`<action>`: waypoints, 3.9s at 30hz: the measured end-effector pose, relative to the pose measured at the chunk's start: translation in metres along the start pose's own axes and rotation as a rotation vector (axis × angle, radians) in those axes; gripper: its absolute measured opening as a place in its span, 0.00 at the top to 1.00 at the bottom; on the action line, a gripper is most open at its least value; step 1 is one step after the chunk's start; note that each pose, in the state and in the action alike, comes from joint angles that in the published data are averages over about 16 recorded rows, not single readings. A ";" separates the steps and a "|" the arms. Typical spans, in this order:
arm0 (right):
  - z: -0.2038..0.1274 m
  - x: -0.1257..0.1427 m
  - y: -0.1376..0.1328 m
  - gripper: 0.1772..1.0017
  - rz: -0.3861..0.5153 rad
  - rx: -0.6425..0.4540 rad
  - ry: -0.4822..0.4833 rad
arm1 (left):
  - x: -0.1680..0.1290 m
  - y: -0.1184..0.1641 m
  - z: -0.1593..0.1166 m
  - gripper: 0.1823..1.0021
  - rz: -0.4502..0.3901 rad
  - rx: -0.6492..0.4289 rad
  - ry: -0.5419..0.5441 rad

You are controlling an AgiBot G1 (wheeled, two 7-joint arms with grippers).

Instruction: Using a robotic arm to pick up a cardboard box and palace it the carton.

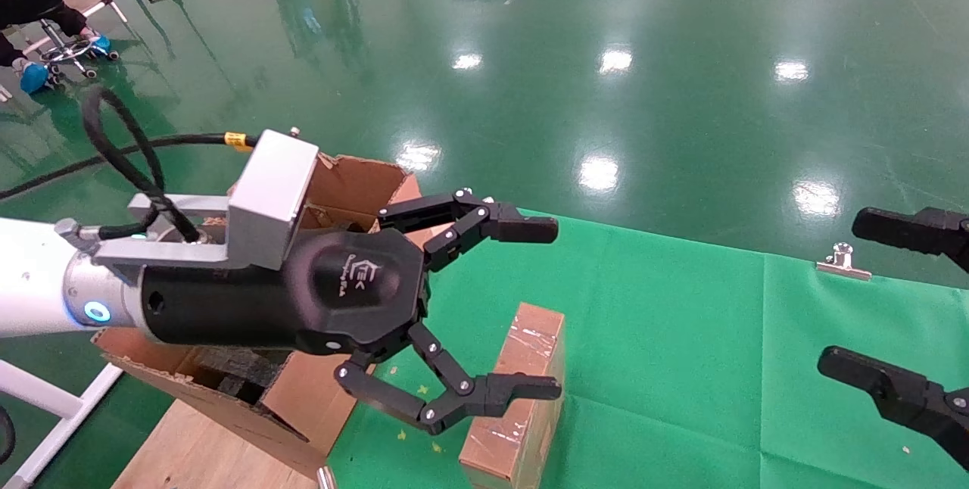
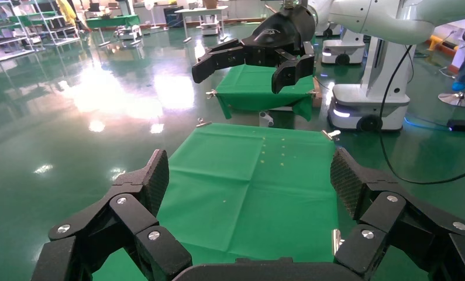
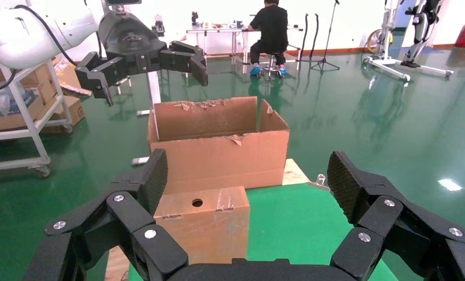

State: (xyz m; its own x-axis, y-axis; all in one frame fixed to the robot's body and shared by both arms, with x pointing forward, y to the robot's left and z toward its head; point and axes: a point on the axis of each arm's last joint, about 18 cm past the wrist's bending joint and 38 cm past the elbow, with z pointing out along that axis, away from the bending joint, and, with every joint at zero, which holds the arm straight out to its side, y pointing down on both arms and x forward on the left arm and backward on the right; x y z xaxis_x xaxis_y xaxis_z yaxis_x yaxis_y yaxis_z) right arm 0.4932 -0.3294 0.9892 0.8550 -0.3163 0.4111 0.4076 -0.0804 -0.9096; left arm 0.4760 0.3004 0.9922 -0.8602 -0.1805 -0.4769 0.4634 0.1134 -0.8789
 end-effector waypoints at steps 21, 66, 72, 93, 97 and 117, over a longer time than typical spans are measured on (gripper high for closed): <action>0.000 0.000 0.000 0.00 0.000 0.000 0.000 | 0.000 0.001 -0.001 0.00 0.004 -0.010 -0.002; 0.000 0.000 0.000 0.74 0.000 0.000 0.001 | -0.083 -0.019 0.039 0.00 -0.470 -0.707 -0.353; 0.000 0.000 0.000 0.86 0.000 0.000 0.001 | -0.085 -0.023 0.067 0.00 -0.597 -0.886 -0.440; 0.000 0.000 0.000 0.98 0.000 0.000 0.001 | -0.053 0.008 0.143 0.00 -0.731 -1.158 -0.444; 0.000 0.000 0.000 0.98 0.000 0.000 0.001 | -0.050 0.017 0.148 0.00 -0.731 -1.180 -0.441; 0.000 0.000 0.000 0.98 0.001 0.000 0.001 | -0.043 0.038 0.156 0.00 -0.723 -1.227 -0.414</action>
State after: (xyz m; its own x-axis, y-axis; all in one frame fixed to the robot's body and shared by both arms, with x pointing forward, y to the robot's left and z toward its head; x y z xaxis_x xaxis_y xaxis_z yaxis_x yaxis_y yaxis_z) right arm 0.4932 -0.3297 0.9892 0.8549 -0.3175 0.4104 0.4071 -0.0801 -0.9099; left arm 0.5635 0.1597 0.9770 -0.6024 -0.7910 -0.1072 -0.6743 0.5761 -0.4619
